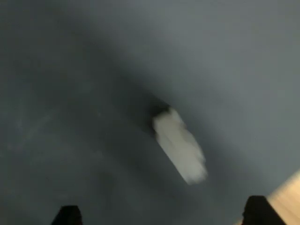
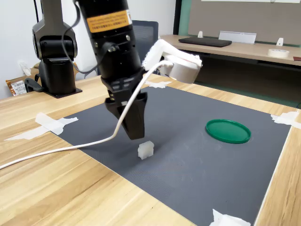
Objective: Grasp a white terminal and put it in the green lid.
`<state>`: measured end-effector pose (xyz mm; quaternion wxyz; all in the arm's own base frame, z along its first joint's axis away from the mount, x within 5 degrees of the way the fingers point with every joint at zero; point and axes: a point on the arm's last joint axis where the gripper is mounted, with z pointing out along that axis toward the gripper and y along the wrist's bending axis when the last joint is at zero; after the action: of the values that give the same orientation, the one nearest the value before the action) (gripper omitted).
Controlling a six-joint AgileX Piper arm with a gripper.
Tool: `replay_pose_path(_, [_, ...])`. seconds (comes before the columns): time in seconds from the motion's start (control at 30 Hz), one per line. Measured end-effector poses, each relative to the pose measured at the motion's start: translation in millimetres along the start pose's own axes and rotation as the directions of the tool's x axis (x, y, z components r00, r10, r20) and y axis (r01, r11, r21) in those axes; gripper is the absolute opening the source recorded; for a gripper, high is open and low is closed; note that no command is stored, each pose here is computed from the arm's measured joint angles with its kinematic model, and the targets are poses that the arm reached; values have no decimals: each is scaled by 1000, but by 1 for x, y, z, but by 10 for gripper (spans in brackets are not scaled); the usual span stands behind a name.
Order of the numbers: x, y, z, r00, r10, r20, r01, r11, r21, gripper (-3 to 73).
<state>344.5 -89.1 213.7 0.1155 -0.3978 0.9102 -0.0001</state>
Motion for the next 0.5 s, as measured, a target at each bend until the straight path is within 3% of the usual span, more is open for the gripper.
replay_pose_path(0.5, [-14,-3,34,999,15,-52,-14,1000,13,661])
